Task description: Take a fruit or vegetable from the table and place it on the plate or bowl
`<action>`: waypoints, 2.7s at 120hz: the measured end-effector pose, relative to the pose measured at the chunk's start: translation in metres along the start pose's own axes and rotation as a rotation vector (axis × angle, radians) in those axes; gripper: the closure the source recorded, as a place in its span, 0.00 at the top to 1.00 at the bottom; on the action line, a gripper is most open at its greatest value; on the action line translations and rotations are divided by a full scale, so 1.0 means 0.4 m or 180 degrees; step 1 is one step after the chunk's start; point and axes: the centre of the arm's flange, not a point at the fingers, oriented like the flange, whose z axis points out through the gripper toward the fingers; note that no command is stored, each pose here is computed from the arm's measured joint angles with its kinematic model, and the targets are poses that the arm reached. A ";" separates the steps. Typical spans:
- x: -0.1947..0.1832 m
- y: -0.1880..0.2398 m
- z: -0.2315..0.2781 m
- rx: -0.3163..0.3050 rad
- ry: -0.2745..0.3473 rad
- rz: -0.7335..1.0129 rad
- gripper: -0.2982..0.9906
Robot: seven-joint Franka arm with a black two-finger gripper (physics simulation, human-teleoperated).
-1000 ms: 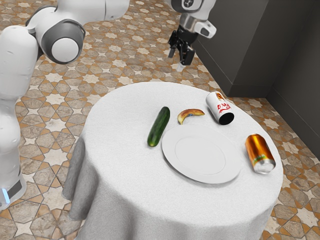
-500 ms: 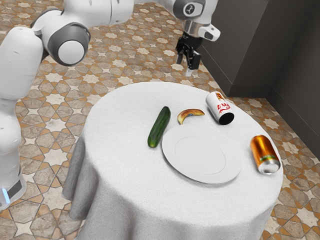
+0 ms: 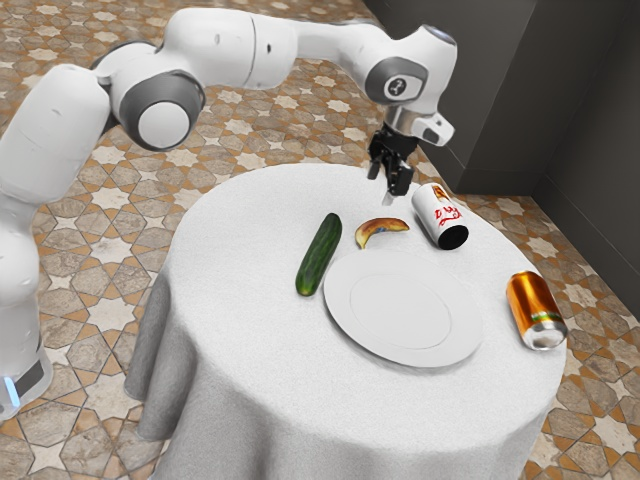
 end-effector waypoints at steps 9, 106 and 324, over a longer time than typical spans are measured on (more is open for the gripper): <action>0.015 0.002 0.024 -0.0012 0.0026 0.0008 0.77; 0.043 -0.011 0.169 -0.0297 0.0024 -0.0053 0.77; 0.043 -0.047 0.198 -0.0287 0.0026 -0.0158 0.38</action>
